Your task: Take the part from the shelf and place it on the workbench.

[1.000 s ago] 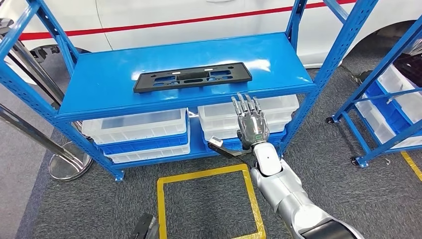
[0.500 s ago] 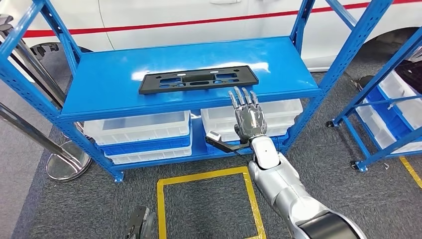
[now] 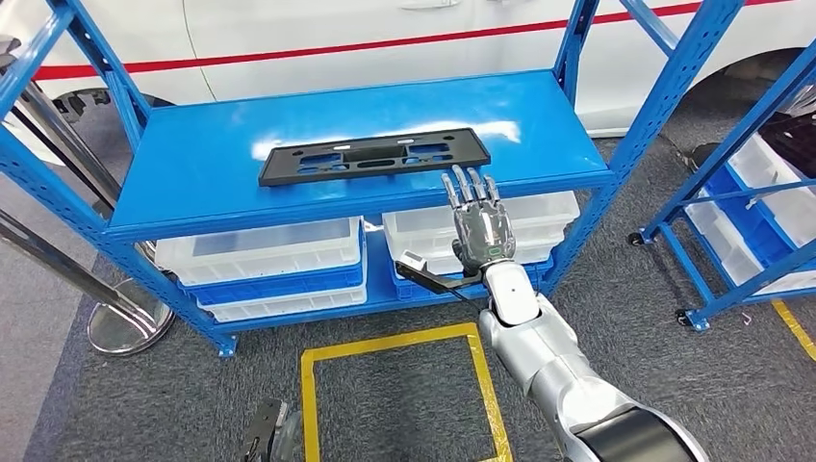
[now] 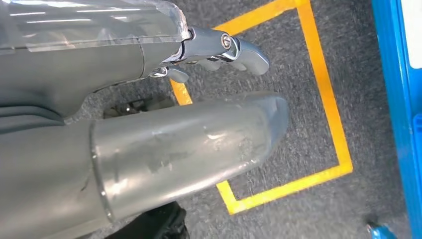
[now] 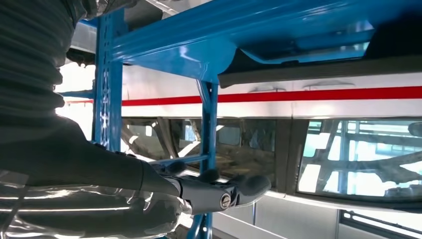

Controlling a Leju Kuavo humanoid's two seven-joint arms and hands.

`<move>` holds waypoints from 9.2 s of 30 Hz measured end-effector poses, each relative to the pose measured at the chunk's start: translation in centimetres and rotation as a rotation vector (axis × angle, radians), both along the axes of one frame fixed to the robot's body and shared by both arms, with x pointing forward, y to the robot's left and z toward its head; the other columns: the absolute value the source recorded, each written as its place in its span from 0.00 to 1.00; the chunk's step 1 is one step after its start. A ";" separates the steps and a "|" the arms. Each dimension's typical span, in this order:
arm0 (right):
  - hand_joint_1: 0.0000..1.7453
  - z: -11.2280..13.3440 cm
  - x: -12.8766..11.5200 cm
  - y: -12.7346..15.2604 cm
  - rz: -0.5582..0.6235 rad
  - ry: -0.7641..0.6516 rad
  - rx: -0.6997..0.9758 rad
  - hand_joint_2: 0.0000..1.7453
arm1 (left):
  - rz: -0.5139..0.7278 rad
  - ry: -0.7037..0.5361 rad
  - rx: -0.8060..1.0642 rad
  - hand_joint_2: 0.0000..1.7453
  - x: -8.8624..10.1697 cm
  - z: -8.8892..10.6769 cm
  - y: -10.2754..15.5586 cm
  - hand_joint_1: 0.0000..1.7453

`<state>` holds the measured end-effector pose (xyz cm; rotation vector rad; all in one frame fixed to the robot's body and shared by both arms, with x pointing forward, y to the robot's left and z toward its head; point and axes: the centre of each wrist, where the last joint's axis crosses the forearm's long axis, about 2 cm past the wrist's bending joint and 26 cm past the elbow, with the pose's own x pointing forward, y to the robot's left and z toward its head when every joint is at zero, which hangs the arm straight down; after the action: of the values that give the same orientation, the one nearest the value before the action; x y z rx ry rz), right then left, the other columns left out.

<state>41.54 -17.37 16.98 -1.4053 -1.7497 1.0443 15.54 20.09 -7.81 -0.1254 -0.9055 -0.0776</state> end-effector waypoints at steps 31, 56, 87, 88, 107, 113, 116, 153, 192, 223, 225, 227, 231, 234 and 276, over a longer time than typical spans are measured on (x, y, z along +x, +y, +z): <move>0.00 -1.0 -1.0 1.3 0.067 0.008 -0.046 0.00 | -0.015 -0.026 0.009 0.00 0.0 -0.1 0.8 0.00; 0.00 -1.9 -0.7 -1.0 0.063 0.105 0.304 1.00 | -0.019 -0.005 0.003 0.00 -0.4 -0.3 0.7 0.00; 0.00 -3.1 -0.6 -4.4 -0.097 0.137 0.366 1.00 | -0.066 -0.019 -0.019 0.00 -0.4 -0.2 0.5 0.00; 0.00 -3.2 -0.6 -4.3 -0.097 0.138 0.367 1.00 | -0.066 -0.018 -0.019 0.00 -0.4 -0.2 0.5 0.00; 0.00 -4.1 -1.3 -4.6 -0.091 0.143 0.367 1.00 | -0.063 0.005 0.025 0.00 -0.3 -0.2 0.4 0.00; 0.00 -3.2 -0.9 -4.6 -0.079 0.113 0.368 1.00 | -0.067 -0.010 0.020 0.00 0.2 0.0 0.3 0.00; 0.00 -3.4 -1.0 -4.6 -0.074 0.113 0.379 1.00 | -0.068 -0.016 0.024 0.00 0.2 0.0 0.4 0.00; 1.00 -2.9 -1.8 -5.6 -0.043 -0.013 0.504 1.00 | -0.057 -0.030 0.052 0.00 -0.1 0.0 0.1 0.00; 1.00 15.4 -3.7 7.2 0.666 -0.220 0.648 1.00 | -0.034 -0.074 0.093 1.00 -2.0 -0.6 -0.1 0.00; 0.98 13.1 -9.1 11.9 0.902 -0.164 0.653 1.00 | -0.079 0.052 -0.005 1.00 -4.5 -1.1 -1.5 0.00; 0.98 12.6 -9.3 12.1 0.906 -0.127 0.651 1.00 | -0.071 0.068 -0.010 1.00 -4.5 -1.0 -1.6 0.00; 0.98 12.6 -9.3 12.4 0.910 -0.095 0.651 1.00 | -0.064 0.086 -0.024 1.00 -4.5 -1.0 -1.8 0.00; 0.98 13.8 -9.2 13.2 0.902 -0.078 0.661 1.00 | -0.062 0.107 -0.049 1.00 -4.4 -0.9 -2.1 0.00; 0.98 15.1 -8.9 13.8 0.894 -0.096 0.654 1.00 | -0.069 0.112 -0.049 1.00 -4.3 -0.8 -2.2 0.00; 0.98 15.5 -7.1 13.8 0.853 -0.123 0.599 1.00 | -0.124 0.087 -0.031 1.00 -1.6 0.1 -2.9 0.00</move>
<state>34.43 -3.57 32.48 -0.3350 -2.5515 0.7018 13.90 17.21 -7.74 -0.2118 -0.8122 -0.1719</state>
